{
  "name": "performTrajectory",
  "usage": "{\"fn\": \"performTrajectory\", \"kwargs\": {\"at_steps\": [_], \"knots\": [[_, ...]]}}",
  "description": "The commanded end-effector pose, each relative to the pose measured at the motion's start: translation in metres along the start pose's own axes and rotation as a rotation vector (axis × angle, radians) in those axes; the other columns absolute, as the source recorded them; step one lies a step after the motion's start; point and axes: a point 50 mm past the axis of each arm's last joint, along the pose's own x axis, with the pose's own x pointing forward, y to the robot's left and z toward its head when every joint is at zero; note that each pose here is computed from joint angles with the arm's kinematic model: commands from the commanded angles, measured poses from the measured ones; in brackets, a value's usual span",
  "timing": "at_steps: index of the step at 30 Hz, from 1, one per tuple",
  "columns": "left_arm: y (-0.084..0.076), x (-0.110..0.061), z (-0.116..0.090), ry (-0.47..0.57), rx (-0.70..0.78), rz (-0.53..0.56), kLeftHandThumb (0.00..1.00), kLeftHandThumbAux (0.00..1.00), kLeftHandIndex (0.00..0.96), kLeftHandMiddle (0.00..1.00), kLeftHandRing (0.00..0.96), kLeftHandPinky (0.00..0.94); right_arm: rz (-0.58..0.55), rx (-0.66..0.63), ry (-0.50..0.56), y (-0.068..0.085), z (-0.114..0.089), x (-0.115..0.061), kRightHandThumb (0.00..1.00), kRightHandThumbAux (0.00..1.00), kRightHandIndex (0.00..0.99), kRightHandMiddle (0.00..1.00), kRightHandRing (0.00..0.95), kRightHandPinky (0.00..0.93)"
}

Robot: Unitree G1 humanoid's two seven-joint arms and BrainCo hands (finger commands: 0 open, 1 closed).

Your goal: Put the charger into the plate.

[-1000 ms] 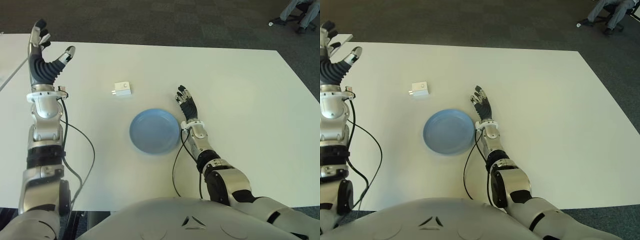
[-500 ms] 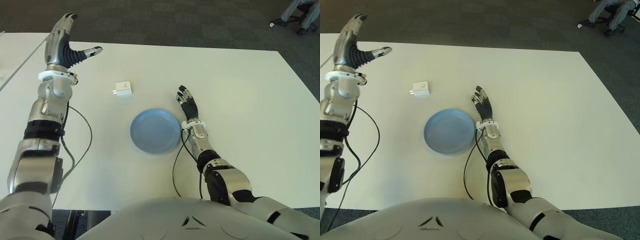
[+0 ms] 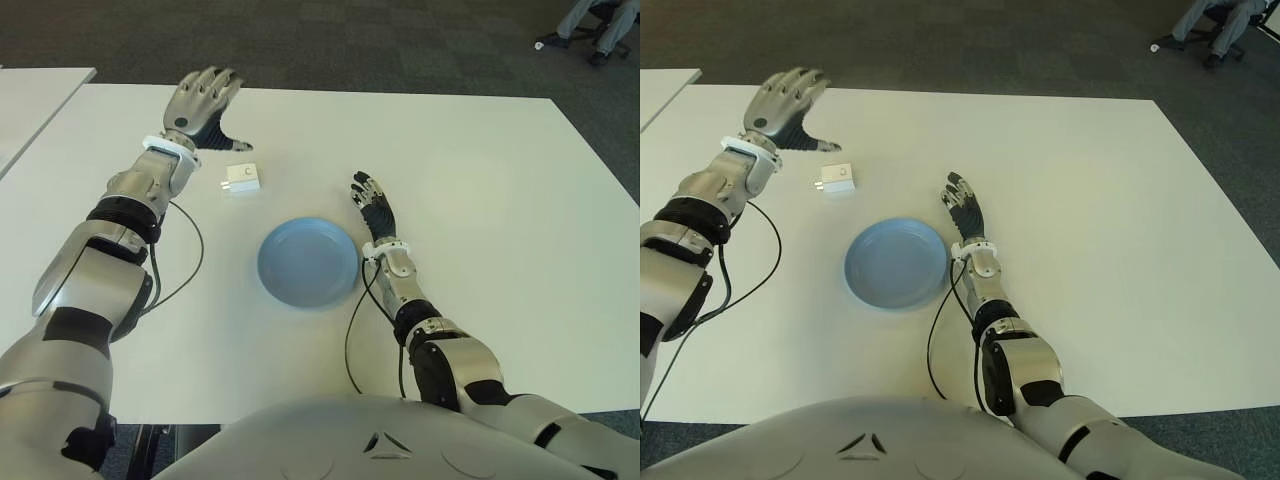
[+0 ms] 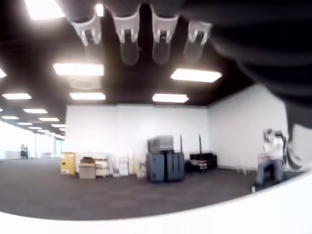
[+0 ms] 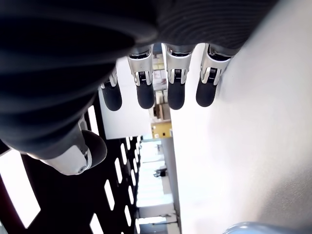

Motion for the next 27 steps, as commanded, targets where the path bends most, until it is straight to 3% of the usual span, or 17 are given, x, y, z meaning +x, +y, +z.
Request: {"fn": "performTrajectory", "kwargs": {"at_steps": [1,12,27], "knots": [[-0.028,-0.010,0.014,-0.079,0.082,-0.146,0.010,0.562,0.000,0.000,0.000,0.000,-0.015,0.063,0.150,0.009,-0.030,-0.018,0.084,0.580,0.127,0.130,0.101,0.116],[-0.052,-0.022,0.033,-0.153,0.098,-0.256,0.000,0.592,0.000,0.000,0.000,0.000,-0.015,0.061,0.137,0.008,-0.029,-0.017,0.068,0.576,0.131,0.134,0.104,0.113],[-0.074,-0.036,0.045,-0.147,0.060,-0.378,0.000,0.564,0.000,0.000,0.000,0.000,-0.006,0.056,0.128,0.008,-0.029,-0.018,0.036,0.584,0.133,0.133,0.107,0.131]]}}
